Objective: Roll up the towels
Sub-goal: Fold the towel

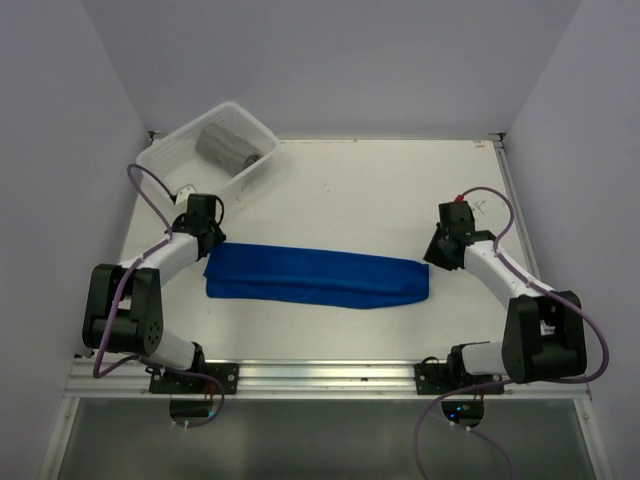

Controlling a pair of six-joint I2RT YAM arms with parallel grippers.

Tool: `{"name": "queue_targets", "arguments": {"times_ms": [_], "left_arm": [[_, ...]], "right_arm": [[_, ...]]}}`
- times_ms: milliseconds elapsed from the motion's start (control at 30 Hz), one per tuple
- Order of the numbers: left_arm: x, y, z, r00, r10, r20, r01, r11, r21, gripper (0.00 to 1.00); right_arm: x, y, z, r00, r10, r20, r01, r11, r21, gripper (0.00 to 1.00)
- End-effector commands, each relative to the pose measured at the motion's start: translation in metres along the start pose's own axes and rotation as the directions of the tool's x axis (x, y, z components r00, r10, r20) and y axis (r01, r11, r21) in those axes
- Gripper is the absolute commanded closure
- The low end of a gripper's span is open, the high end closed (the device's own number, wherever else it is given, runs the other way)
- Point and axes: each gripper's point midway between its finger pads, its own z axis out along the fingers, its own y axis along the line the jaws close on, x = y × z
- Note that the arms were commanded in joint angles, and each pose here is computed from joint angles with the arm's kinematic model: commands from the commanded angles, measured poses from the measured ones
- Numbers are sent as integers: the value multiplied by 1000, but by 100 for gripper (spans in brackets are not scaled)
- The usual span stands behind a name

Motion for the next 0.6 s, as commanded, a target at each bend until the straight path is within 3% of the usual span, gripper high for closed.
{"name": "queue_targets", "arguments": {"times_ms": [0,567], "left_arm": [[-22,-11,0,998,-21,65,18,999,40,61],[-20,-10,2,998,-13,61,10,999,35,60]], "right_arm": [[13,-5,-1,999,-18,-38,18,1000,-3,71],[11,0,19,998,-42,-46,42,999,-9,69]]}}
